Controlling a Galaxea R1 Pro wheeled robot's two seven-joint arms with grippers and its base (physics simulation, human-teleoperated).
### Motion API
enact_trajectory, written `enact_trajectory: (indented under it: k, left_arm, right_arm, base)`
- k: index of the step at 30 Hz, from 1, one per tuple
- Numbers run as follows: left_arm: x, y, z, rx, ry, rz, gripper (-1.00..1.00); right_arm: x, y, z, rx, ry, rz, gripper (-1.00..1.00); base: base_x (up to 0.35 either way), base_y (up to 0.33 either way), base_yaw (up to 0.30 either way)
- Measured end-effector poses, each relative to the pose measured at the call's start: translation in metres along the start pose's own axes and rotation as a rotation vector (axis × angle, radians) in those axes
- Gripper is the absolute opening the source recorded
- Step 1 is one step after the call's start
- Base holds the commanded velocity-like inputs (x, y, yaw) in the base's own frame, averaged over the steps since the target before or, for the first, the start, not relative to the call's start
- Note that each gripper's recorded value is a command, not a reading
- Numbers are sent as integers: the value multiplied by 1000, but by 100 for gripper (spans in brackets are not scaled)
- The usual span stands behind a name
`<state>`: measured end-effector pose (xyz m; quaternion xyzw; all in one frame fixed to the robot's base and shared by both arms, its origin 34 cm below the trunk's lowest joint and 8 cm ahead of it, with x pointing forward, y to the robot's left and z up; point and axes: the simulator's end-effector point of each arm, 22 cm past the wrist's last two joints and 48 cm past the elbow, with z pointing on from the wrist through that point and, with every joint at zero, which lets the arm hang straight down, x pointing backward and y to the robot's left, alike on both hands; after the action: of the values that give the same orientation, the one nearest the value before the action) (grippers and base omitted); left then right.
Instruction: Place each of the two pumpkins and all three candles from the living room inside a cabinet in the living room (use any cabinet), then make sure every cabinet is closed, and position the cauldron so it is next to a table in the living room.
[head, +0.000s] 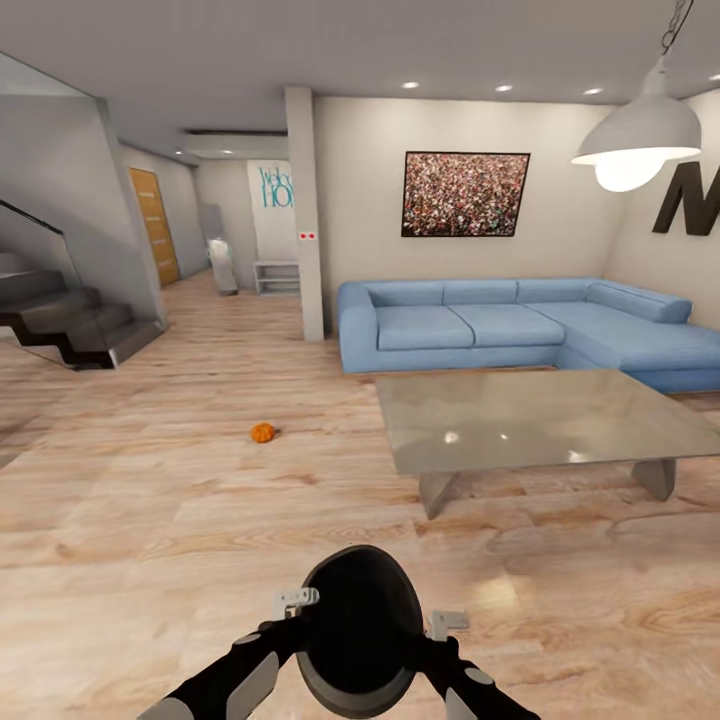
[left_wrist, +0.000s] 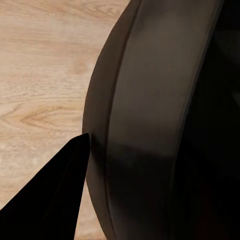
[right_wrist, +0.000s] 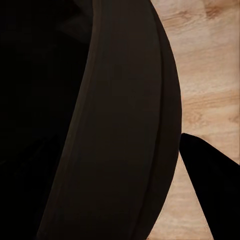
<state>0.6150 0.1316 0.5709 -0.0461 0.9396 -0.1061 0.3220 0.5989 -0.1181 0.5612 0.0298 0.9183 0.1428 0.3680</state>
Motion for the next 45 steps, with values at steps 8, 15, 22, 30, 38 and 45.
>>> enact_trajectory:
  k: [8,15,22,30,38,45]
  left_arm:
    - [-3,0,0,2,-6,1,-100]
    - [2,0,0,-1,3,-2,-100]
    - [-5,0,0,3,-9,1,-100]
    - [2,0,0,-2,5,-2,-100]
    - [-4,0,0,2,-9,1,-100]
    - [-5,0,0,3,-10,2,-100]
  right_arm:
    - [-3,1,0,-1,-6,-1,-100]
    - [1,0,0,1,4,-1,-100]
    - [-4,2,1,0,-9,-3,-100]
    - [2,0,0,2,6,0,-100]
    - [-4,1,0,-1,-9,-1,-100]
    - [-5,1,1,-1,-11,-1,-100]
  base:
    - [239,0,0]
    - [240,0,0]
    - [147,-16,0]
    - [198,-165,0]
    - [232,-244,0]
    - [101,-306,0]
